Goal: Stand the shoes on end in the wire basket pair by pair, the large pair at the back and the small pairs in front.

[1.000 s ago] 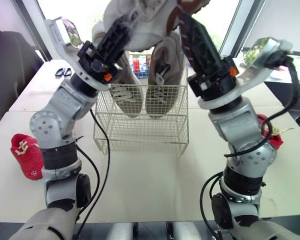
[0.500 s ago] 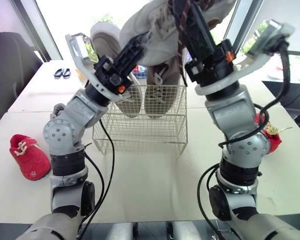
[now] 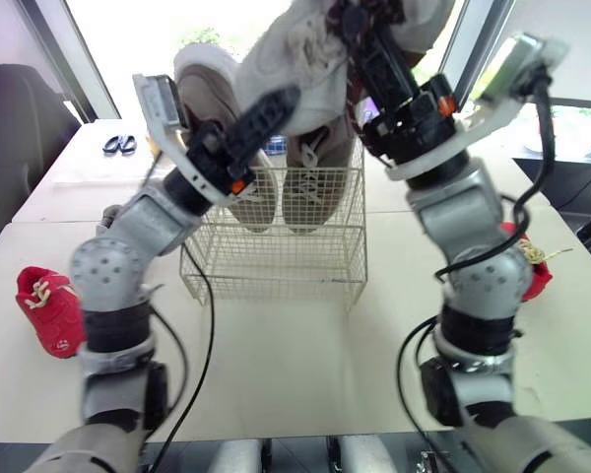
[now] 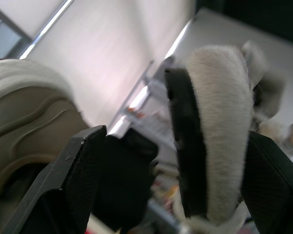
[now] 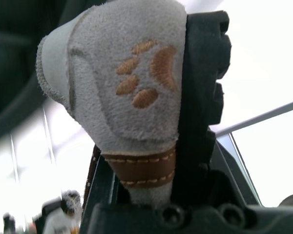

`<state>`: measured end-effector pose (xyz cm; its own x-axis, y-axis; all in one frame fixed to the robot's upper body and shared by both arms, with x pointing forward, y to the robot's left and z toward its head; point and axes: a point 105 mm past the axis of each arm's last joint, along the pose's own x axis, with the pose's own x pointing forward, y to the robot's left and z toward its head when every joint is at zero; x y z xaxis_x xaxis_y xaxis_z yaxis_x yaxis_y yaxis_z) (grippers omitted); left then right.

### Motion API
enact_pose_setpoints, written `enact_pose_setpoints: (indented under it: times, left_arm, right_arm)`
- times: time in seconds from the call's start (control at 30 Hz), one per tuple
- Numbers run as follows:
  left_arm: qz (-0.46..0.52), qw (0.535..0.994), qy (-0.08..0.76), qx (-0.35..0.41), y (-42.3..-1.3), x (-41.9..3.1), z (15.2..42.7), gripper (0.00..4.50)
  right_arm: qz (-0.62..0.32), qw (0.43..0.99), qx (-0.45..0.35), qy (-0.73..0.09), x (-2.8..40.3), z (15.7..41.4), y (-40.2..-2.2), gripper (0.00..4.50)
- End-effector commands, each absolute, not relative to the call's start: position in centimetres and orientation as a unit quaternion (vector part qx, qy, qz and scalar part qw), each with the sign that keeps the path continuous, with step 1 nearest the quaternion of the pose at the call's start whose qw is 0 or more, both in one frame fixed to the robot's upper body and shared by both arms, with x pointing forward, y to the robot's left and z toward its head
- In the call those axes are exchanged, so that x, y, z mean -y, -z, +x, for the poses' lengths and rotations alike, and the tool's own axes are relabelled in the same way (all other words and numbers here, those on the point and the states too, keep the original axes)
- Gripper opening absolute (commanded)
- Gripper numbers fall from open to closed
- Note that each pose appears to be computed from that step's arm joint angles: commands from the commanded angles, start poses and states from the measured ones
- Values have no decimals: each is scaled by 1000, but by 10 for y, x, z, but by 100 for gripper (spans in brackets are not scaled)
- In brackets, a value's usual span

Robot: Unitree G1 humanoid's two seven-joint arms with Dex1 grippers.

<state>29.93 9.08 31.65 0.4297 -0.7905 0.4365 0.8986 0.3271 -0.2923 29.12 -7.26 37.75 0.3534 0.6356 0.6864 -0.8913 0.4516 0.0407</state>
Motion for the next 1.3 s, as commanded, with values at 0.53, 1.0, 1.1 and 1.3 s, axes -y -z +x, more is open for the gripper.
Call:
enact_pose_setpoints:
  times: [0.53, 1.0, 1.1, 1.3]
  left_arm:
    - [-26, 854, 516, -61, -264, -124, 228, 365]
    - [2, 846, 526, -83, -261, -124, 226, 369]
    - [4, 845, 529, -83, -262, -124, 227, 369]
    - [-3, 841, 534, -91, -258, -124, 230, 369]
  right_arm:
    - [-203, 720, 200, -633, 91, 318, -315, 68]
    - [-196, 713, 152, -656, 90, 339, -274, 254]
    - [-200, 719, 152, -648, 93, 341, -273, 413]
    - [-221, 731, 132, -632, 108, 334, -278, 448]
